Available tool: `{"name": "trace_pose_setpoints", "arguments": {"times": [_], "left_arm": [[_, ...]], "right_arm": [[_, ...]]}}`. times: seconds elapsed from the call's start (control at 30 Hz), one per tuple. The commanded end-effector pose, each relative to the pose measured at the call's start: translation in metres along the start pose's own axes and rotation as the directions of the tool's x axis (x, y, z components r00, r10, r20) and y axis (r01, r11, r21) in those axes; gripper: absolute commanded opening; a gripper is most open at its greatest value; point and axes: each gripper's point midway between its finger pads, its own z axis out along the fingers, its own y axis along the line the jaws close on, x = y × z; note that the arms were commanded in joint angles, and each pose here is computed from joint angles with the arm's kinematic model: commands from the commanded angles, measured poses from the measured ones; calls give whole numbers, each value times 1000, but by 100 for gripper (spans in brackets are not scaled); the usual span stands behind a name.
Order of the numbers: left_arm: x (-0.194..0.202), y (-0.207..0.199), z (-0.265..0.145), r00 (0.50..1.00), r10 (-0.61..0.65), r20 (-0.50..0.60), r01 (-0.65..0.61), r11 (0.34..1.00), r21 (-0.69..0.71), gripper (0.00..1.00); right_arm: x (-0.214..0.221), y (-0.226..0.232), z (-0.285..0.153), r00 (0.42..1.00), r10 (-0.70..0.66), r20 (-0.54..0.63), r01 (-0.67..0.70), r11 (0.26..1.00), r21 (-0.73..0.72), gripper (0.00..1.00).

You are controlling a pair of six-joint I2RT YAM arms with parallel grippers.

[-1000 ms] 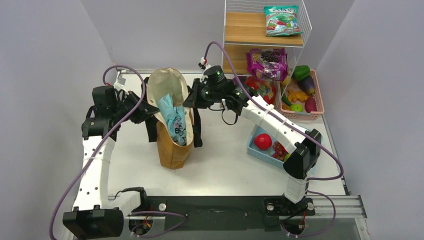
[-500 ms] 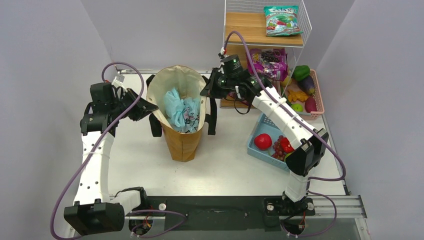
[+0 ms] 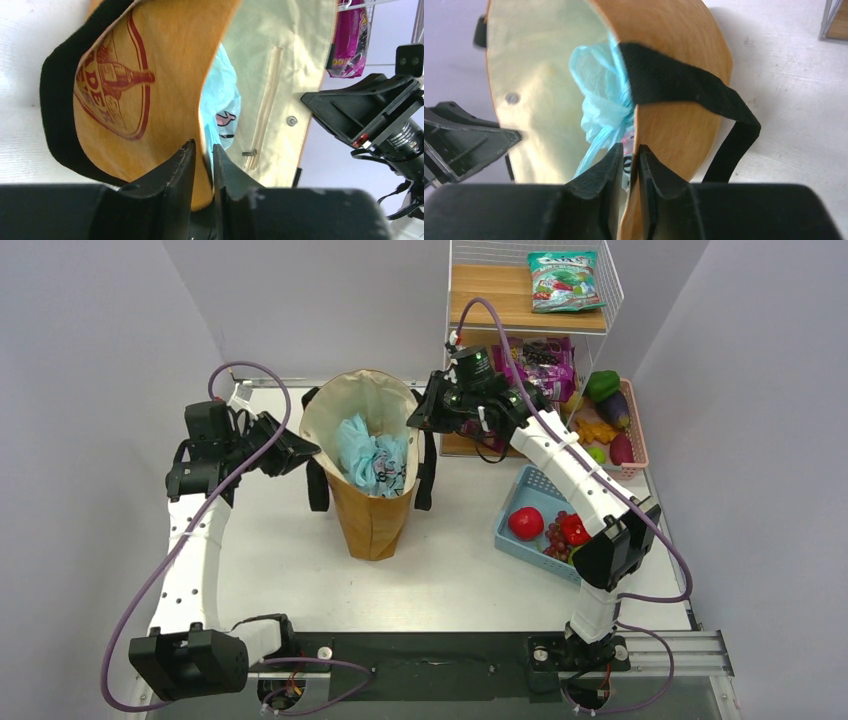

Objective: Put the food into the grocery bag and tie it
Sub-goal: Adjust the grocery bag at the center of the board.

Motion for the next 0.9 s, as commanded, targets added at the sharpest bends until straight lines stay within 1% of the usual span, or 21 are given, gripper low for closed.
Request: {"name": "trace_pose_setpoints", "arguments": {"times": [0.0, 0.03, 0.07, 0.13, 0.2, 0.37, 0.53, 0.7, 0.87], "left_arm": [[-20, -23, -11, 995, 82, 56, -84, 996, 33, 26], [-23, -26, -14, 994, 88, 62, -90, 996, 29, 30], [-25, -27, -15, 993, 97, 66, -99, 995, 26, 41], [-31, -34, -21, 990, 113, 86, -116, 993, 26, 49], [-34, -38, -25, 988, 122, 94, -124, 992, 23, 53], [-36, -43, -35, 984, 138, 109, -140, 990, 7, 56], [-38, -39, -49, 976, 167, 138, -162, 986, -43, 57], [-35, -31, -55, 973, 179, 144, -169, 983, -74, 57], [-28, -22, -54, 976, 168, 136, -158, 984, -82, 57]], "right_arm": [[-29, 32, -30, 994, -36, 101, 47, 993, -106, 25], [-29, 32, -31, 994, -40, 103, 51, 993, -104, 29], [-30, 32, -34, 993, -45, 111, 56, 993, -102, 37], [-32, 32, -38, 991, -50, 121, 62, 993, -100, 44], [-33, 32, -41, 991, -50, 127, 63, 993, -98, 47], [-34, 35, -49, 989, -61, 137, 75, 992, -101, 52], [-36, 25, -58, 983, -94, 157, 102, 994, -44, 60], [-34, 8, -63, 979, -127, 160, 124, 992, 32, 62], [-25, -8, -61, 981, -143, 131, 134, 988, 74, 62]]}}
